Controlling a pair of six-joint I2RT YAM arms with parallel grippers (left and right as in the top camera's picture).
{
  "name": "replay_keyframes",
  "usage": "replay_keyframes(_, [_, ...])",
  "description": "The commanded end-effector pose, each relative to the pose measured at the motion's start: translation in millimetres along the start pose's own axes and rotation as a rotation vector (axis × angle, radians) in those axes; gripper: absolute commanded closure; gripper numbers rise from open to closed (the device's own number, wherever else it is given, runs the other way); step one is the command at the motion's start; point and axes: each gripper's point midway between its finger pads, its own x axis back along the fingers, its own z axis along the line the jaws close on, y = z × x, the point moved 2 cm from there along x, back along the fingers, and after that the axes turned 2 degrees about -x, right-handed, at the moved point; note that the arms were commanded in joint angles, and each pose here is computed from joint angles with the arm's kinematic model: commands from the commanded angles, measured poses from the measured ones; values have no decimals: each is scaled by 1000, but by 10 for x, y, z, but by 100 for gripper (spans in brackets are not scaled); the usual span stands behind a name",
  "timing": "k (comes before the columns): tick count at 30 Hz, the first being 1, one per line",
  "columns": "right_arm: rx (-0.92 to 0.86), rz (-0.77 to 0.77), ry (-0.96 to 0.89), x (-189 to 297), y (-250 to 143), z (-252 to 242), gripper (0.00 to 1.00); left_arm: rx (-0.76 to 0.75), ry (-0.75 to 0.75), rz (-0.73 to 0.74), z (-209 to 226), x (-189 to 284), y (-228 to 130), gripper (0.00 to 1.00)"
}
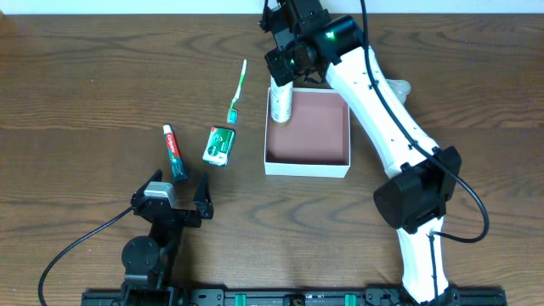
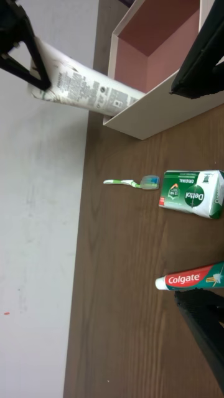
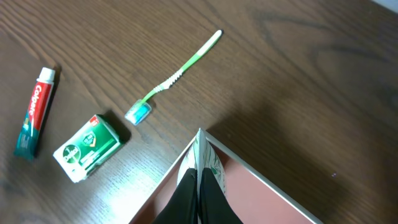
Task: Pack container
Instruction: 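Open the right gripper, leaving the tube leaning in the box corner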
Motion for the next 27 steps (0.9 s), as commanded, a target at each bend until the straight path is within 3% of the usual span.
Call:
replay_keyframes(1, [0, -43, 15, 67, 103, 98, 99, -8, 7, 52, 25, -12, -159, 2])
replay_keyframes(17, [0, -49, 15, 67, 118, 99, 98, -8, 7, 52, 25, -12, -159, 2])
replay_keyframes(27, [1, -48, 14, 67, 114, 98, 91, -8, 7, 52, 25, -12, -159, 2])
